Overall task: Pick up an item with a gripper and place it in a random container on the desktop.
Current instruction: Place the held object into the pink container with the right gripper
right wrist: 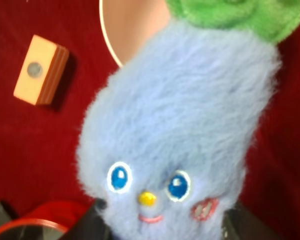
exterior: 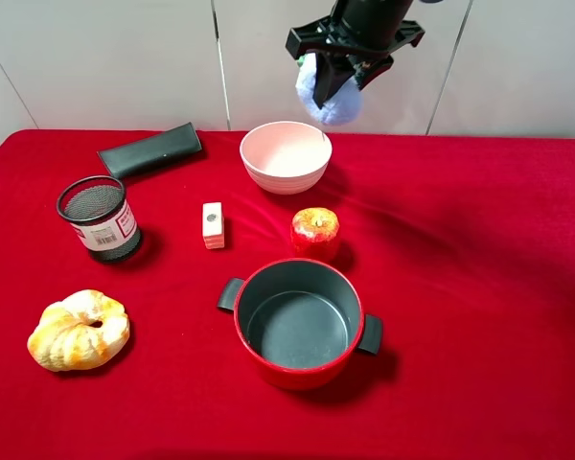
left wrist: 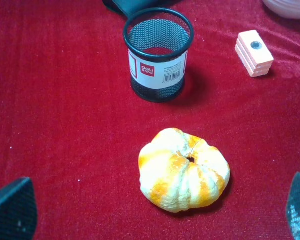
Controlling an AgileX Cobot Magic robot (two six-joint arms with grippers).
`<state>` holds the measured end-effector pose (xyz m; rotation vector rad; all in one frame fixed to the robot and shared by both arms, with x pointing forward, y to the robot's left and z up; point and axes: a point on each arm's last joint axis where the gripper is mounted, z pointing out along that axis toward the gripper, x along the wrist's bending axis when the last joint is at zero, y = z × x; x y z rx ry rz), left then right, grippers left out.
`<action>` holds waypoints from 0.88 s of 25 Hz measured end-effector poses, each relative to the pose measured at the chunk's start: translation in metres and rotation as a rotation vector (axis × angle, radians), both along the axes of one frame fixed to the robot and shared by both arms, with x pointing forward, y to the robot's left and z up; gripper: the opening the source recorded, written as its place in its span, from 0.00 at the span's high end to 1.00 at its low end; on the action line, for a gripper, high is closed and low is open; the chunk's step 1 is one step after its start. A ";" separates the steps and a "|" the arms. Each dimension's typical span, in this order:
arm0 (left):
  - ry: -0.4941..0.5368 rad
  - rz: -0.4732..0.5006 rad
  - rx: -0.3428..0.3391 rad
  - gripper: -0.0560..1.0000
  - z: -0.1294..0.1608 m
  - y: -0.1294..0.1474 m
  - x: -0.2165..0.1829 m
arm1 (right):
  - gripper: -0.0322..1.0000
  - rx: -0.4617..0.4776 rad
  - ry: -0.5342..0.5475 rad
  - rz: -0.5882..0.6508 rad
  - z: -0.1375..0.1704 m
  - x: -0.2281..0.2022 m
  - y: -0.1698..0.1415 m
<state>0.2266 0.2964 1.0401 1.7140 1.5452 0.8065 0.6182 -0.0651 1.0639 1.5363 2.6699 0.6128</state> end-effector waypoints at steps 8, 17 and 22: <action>0.000 0.000 0.000 0.01 0.000 0.000 0.000 | 0.74 0.030 0.007 -0.009 -0.027 0.023 0.016; 0.000 0.000 0.000 0.01 0.000 0.000 0.000 | 0.74 0.053 -0.054 -0.029 -0.067 0.047 0.027; 0.000 0.000 0.000 0.01 0.000 0.000 0.000 | 0.74 0.040 -0.105 -0.017 -0.096 0.060 0.032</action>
